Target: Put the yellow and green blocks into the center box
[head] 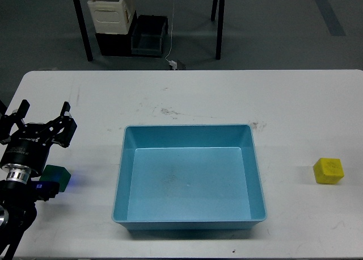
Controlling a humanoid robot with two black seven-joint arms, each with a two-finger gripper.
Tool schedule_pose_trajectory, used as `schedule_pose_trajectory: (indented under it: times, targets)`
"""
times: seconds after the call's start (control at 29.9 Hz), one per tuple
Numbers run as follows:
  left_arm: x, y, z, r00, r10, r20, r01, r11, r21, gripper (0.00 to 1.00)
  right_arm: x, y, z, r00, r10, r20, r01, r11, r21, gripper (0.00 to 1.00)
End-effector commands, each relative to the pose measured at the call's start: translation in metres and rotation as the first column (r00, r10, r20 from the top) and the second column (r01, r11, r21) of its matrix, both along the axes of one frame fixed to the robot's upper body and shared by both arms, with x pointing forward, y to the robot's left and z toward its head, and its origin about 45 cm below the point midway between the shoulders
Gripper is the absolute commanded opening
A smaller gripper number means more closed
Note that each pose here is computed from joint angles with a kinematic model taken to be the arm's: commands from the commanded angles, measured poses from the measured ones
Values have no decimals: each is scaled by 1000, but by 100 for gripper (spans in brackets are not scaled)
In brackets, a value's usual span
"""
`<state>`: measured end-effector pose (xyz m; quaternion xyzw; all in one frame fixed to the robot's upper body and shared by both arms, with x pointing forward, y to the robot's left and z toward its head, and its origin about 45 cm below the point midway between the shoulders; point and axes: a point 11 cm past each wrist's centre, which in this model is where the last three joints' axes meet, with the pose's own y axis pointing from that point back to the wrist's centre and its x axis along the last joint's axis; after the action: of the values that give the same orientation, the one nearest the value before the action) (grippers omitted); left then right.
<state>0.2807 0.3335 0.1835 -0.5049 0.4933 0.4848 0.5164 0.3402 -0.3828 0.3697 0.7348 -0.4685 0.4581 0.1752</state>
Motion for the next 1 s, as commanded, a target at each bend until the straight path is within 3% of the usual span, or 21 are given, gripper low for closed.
schedule_pose_trajectory:
  times: [0.0, 0.2, 0.5, 0.7, 0.97]
  targets:
    - [0, 1, -1, 1000, 6, -5, -6, 1000, 1, 100, 0, 7, -13, 991, 82, -106, -110, 949, -294, 100]
    - [0, 1, -3, 1000, 11, -8, -11, 1000, -3, 100, -1, 25, -46, 951, 178, -251, -307, 623, -719, 99]
    - [-2, 0, -14, 999, 26, -35, -27, 999, -22, 100, -18, 28, -107, 854, 185, -487, -516, 174, -839, 100]
    - [-2, 0, -16, 999, 28, -38, -29, 999, -24, 100, -35, 32, -143, 784, 188, -591, -616, 121, -779, 100]
    - [-2, -3, -19, 999, 34, -43, -35, 999, -41, 100, -19, 22, -172, 767, 122, -630, -641, 96, -762, 99]
